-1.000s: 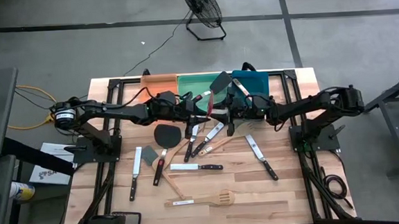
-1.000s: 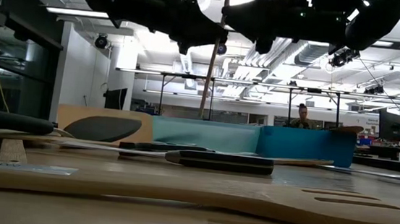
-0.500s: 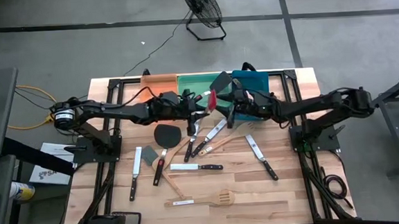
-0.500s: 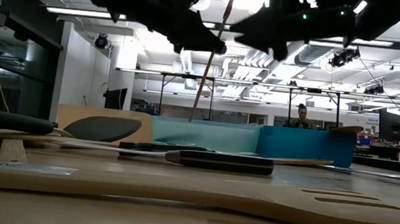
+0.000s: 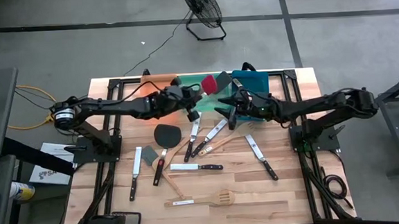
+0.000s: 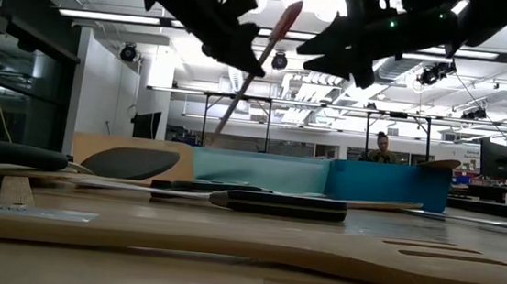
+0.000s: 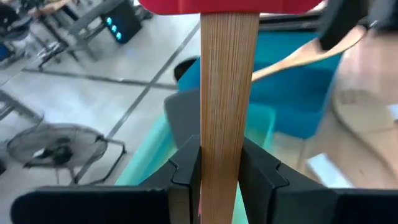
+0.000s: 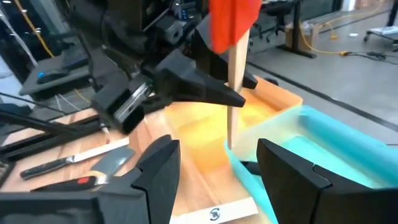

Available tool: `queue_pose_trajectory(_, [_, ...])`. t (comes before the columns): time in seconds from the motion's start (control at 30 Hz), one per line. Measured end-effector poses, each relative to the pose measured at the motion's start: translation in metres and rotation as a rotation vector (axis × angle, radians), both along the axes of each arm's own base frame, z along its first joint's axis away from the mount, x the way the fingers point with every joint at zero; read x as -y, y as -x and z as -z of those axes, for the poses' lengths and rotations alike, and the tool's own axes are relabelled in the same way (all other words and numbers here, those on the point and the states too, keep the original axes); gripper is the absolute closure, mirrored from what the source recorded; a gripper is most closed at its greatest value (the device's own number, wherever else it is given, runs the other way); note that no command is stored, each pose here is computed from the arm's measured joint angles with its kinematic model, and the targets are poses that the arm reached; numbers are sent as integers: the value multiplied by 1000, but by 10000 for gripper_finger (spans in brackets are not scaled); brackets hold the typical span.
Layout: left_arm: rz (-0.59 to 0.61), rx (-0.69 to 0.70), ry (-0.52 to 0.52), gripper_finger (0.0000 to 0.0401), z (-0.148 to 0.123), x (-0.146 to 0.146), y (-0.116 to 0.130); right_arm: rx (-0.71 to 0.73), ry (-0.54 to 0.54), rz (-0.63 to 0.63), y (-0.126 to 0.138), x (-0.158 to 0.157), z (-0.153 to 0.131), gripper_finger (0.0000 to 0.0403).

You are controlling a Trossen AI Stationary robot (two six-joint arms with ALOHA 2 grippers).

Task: Pick & Place Kitchen Items
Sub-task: Put the red spatula into the green bin

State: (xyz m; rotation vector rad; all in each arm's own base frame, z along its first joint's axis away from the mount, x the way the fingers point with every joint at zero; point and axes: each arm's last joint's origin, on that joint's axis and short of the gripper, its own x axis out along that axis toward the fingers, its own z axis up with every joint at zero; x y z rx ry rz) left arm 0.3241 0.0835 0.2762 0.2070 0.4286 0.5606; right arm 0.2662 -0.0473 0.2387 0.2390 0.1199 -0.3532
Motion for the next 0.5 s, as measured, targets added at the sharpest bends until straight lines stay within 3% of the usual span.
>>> queue_pose_trajectory(0.23, [-54, -10, 26, 330, 9, -31, 2, -8, 4, 3, -1, -7, 1, 199])
queue_pose_trajectory(0.5, [-42, 22, 144, 330, 9, -55, 9, -51, -15, 37, 0, -12, 5, 199])
